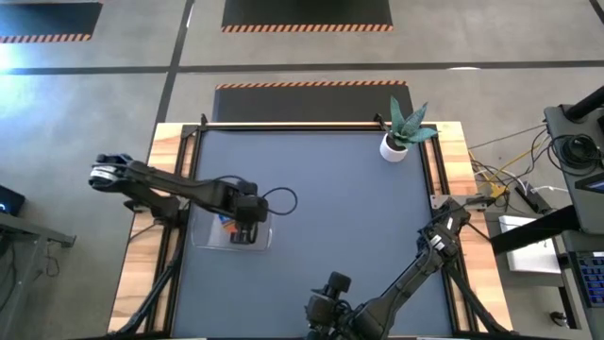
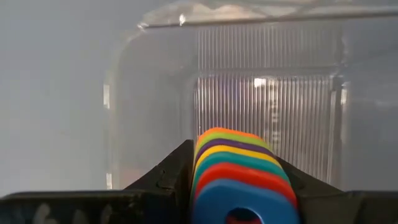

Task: Nest measuring cups in basket
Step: Put the stacked measuring cups into transparent bin

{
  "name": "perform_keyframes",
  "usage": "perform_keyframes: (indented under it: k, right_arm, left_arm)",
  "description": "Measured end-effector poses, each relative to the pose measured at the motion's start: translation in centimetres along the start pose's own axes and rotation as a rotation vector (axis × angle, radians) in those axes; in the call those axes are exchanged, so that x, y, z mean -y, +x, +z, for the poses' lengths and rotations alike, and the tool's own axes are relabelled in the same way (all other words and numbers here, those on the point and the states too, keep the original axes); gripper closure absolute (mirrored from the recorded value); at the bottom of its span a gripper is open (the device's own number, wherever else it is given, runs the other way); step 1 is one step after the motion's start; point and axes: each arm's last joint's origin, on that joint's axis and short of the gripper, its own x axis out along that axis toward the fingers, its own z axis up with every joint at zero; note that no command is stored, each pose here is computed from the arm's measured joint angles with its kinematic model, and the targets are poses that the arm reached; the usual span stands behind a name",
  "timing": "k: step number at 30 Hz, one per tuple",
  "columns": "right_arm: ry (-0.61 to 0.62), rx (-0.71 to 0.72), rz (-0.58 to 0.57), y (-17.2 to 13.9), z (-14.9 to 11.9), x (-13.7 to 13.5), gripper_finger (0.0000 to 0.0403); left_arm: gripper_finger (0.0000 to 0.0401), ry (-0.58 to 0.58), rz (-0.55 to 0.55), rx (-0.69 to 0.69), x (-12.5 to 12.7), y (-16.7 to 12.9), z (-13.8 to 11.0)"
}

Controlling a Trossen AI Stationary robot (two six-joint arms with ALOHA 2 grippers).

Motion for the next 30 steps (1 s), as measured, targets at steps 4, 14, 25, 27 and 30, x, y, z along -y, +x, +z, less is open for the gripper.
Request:
perform_keyframes:
  k: [4,14,25,27,30]
  right_arm:
    - [0.001,0.000,0.000,0.0,0.0,0.0,0.0197]
    - [0.045,-0.044,0.031,-0.1,-0.1,-0.1,0.0197]
    - [0.045,-0.044,0.024,0.3,0.2,0.2,0.0197]
    - [0.040,-0.045,0.021,0.4,0.3,0.3,0.0197]
    - [0.041,-0.045,0.018,0.6,0.5,0.4,0.0197]
  left_arm:
    - [0.0296,-0.005,0.000,-0.047,0.2,1.2,0.2]
    - [0.0309,-0.081,0.034,-0.034,0.4,2.6,-0.4]
    - [0.0282,-0.144,0.037,-0.058,0.7,4.3,-2.1]
    - [0.0282,-0.141,0.055,-0.047,0.7,4.3,-2.1]
    - [0.0290,-0.131,0.076,-0.040,0.9,4.2,-2.0]
